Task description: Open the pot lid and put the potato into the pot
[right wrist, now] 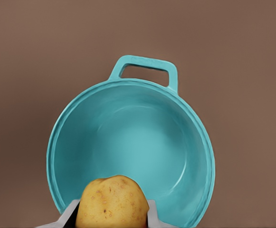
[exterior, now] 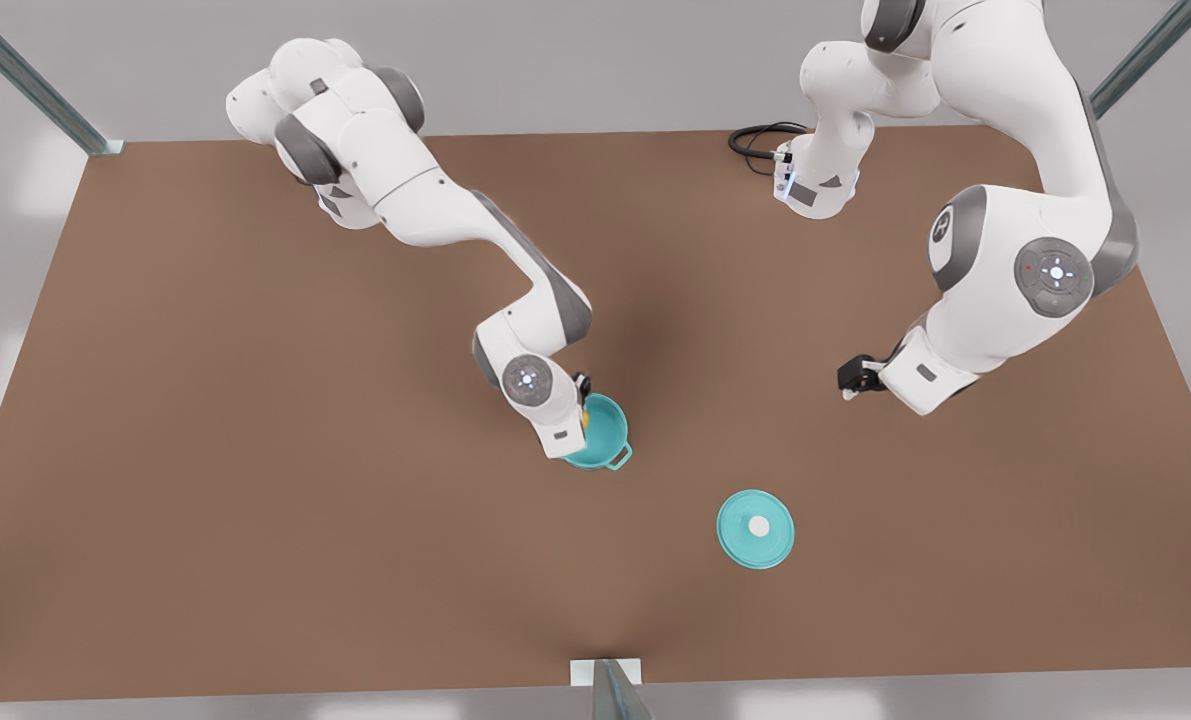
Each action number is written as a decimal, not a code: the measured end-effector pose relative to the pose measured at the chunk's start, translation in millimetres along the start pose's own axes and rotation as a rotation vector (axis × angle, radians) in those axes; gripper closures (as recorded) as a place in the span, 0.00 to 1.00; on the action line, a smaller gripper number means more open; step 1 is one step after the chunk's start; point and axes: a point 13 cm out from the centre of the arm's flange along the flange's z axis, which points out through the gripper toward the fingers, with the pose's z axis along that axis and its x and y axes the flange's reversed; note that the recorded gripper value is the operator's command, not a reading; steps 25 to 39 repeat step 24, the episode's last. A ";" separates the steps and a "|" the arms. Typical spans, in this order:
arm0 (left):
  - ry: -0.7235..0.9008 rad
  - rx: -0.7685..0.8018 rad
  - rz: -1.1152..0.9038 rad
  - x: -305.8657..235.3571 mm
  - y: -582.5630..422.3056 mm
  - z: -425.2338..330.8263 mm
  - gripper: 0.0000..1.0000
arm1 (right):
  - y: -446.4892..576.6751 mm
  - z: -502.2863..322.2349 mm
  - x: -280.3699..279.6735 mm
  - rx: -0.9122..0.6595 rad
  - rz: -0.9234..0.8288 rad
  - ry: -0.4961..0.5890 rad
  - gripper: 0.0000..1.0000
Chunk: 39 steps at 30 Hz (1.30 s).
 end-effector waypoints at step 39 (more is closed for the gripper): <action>-0.021 0.003 0.029 1.2 -20.5 -8.3 0.00 | -308.9 -243.3 371.6 0.082 0.649 0.044 0.00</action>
